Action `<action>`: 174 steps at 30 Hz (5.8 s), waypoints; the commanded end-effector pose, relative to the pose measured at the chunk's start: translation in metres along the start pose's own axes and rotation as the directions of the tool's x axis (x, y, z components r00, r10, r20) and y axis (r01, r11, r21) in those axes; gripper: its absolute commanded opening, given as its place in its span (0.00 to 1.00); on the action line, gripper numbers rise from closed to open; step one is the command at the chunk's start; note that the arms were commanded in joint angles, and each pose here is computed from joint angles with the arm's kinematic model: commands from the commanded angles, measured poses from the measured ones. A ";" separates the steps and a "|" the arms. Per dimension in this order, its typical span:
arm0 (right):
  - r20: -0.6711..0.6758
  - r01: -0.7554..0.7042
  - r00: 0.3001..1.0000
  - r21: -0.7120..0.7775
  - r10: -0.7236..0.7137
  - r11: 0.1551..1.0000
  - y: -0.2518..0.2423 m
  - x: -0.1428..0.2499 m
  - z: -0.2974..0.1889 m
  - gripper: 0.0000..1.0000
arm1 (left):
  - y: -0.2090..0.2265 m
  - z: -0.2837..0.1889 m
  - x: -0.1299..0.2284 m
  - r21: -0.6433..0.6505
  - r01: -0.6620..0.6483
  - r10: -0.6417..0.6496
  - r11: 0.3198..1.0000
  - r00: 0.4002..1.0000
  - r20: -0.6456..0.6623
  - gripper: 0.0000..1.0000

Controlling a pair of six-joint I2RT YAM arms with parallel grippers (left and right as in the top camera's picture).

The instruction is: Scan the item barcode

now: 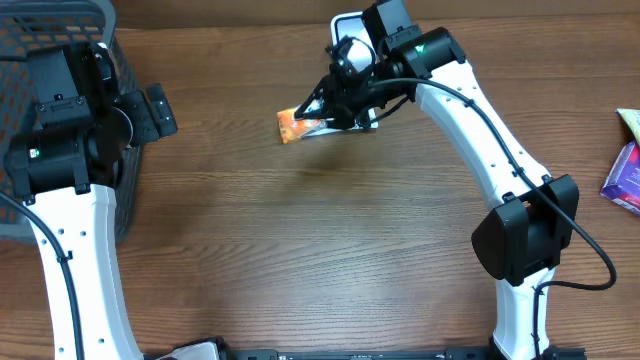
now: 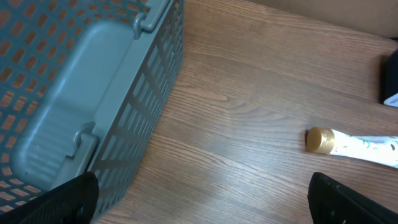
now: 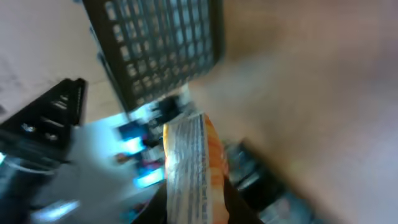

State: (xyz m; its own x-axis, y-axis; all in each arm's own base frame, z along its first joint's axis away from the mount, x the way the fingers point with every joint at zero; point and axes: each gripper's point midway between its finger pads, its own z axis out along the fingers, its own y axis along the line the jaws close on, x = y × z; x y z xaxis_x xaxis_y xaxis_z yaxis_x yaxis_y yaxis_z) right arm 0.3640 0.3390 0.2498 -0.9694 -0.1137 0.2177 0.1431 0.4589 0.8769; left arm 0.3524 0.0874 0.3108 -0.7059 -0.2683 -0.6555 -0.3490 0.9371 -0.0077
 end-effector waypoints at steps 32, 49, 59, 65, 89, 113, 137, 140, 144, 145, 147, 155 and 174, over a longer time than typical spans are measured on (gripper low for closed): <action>0.418 0.296 0.523 0.728 -0.743 0.618 -0.025 -0.168 -0.078 0.04 | 0.001 -0.005 -0.006 -0.006 -0.013 0.013 1.000 1.000 0.023 1.00; 0.545 0.094 0.131 0.825 -0.828 0.558 -0.073 -0.284 -0.107 0.04 | 0.001 -0.005 -0.006 -0.006 -0.013 0.013 1.000 1.000 0.023 1.00; 0.577 0.063 0.063 0.812 -0.814 0.581 -0.090 -0.303 -0.118 0.04 | 0.001 -0.005 -0.006 -0.006 -0.013 0.013 1.000 1.000 0.023 1.00; 0.631 0.028 0.019 0.775 -0.776 0.631 -0.086 -0.305 -0.127 0.04 | 0.001 -0.005 -0.006 -0.006 -0.013 0.013 1.000 1.000 0.023 1.00; 0.620 0.040 0.039 0.782 -0.783 0.621 -0.108 -0.314 -0.101 0.04 | 0.001 -0.005 -0.006 -0.006 -0.013 0.013 1.000 1.000 0.023 1.00; 0.569 0.051 -0.040 0.822 -0.821 0.567 -0.036 -0.283 -0.140 0.04 | 0.001 -0.005 -0.006 -0.006 -0.013 0.013 1.000 1.000 0.023 1.00; 0.826 -0.742 0.338 0.529 -0.451 0.412 -0.227 -0.096 -0.429 0.04 | 0.001 -0.005 -0.006 -0.006 -0.013 0.013 1.000 1.000 0.023 1.00; 0.868 -0.788 0.330 0.470 -0.372 0.397 -0.278 -0.091 -0.456 0.04 | 0.001 -0.005 -0.006 -0.006 -0.013 0.013 1.000 1.000 0.023 1.00; 0.912 -0.821 0.331 0.406 -0.244 0.402 -0.343 -0.083 -0.472 0.04 | 0.001 -0.005 -0.006 -0.006 -0.013 0.013 1.000 1.000 0.023 1.00; 0.919 -0.827 0.333 0.392 -0.211 0.404 -0.359 -0.081 -0.474 0.04 | 0.001 -0.005 -0.006 -0.006 -0.013 0.013 1.000 1.000 0.023 1.00; 0.931 -0.841 0.336 0.364 -0.140 0.400 -0.391 -0.075 -0.475 0.04 | 0.001 -0.005 -0.006 -0.006 -0.013 0.013 1.000 1.000 0.023 1.00; 0.948 -0.889 0.319 0.298 0.001 0.348 -0.447 -0.040 -0.485 0.82 | 0.001 -0.005 -0.006 -0.006 -0.013 0.013 1.000 1.000 0.023 1.00; 0.859 -0.329 0.358 0.483 -0.367 0.811 -0.077 -0.047 -0.435 1.00 | 0.001 -0.005 -0.006 -0.006 -0.013 0.013 1.000 1.000 0.023 1.00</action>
State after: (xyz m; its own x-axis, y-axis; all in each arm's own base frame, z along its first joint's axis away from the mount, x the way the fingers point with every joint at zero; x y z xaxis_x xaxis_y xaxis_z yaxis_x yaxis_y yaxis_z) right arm 0.4931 -0.1544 0.3032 -0.5307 0.6413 -0.5541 0.5191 0.7628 0.3856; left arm 0.3524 0.0874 0.3108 -0.7059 -0.2683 -0.6555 -0.3490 0.9371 -0.0077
